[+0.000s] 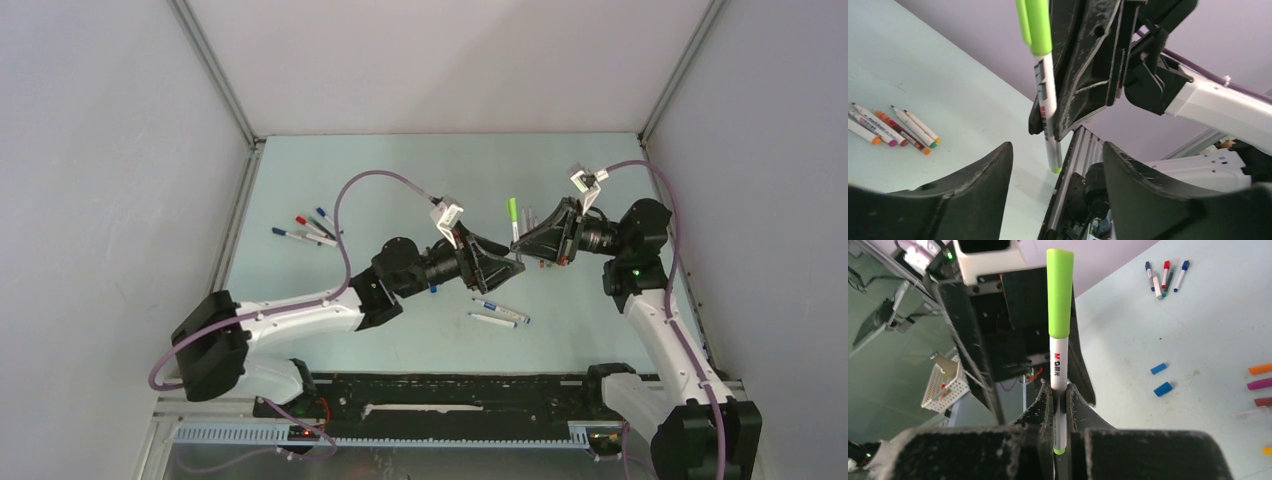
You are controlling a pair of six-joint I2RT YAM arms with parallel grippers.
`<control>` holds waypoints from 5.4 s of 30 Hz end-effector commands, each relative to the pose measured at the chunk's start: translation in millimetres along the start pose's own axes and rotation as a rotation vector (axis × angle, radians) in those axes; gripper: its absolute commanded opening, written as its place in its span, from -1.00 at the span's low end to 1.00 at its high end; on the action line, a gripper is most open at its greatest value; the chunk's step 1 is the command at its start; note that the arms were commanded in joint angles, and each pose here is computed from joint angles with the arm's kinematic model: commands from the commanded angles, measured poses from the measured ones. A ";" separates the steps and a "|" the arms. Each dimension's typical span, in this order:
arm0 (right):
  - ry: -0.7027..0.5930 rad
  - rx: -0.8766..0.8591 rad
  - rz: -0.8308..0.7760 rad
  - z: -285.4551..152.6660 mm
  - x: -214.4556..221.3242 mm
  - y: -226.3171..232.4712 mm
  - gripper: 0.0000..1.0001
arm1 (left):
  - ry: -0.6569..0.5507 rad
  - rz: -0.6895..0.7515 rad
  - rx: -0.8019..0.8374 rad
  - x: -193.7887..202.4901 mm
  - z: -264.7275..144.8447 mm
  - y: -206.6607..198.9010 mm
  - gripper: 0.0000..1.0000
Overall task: Open the pen caps
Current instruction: Pick up the pen from the center of the board, then open the pen cap from the pen, then place the pen cap at the center of the board, then place the pen at the center of the board.
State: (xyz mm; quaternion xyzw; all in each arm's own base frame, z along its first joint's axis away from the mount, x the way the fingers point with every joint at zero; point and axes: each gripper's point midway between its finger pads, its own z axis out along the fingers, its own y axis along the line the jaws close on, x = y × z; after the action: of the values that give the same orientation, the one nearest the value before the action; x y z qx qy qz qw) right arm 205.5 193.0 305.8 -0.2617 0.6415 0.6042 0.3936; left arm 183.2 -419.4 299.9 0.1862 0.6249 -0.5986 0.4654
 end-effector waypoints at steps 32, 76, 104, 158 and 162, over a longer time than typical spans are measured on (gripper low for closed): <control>0.137 -0.110 -0.191 -9.0 48.3 -1.1 -1.00 | -0.215 -0.068 0.044 -82.7 8.6 -15.2 0.18; 0.159 -0.119 -0.093 1.5 58.6 -7.9 -1.00 | -0.539 0.202 -0.134 -215.2 -21.5 9.9 -1.00; 0.568 0.629 -0.357 -88.6 106.4 -155.5 -0.85 | 0.043 -0.180 -0.788 -4.1 -136.3 150.6 -1.00; 0.996 0.511 -0.009 -61.8 212.9 -188.1 -0.51 | 0.503 -0.265 -1.206 138.9 -98.8 242.6 -0.50; 0.989 0.506 -0.013 -60.8 209.3 -185.3 -0.46 | 0.489 -0.265 -1.185 130.4 -95.9 236.4 -0.50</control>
State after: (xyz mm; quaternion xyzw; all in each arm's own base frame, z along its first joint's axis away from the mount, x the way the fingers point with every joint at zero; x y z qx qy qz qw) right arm 219.7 134.2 16.1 -0.4101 0.8767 0.2360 0.0869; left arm 261.1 -312.8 18.8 -0.0490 0.9620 -0.1288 0.2358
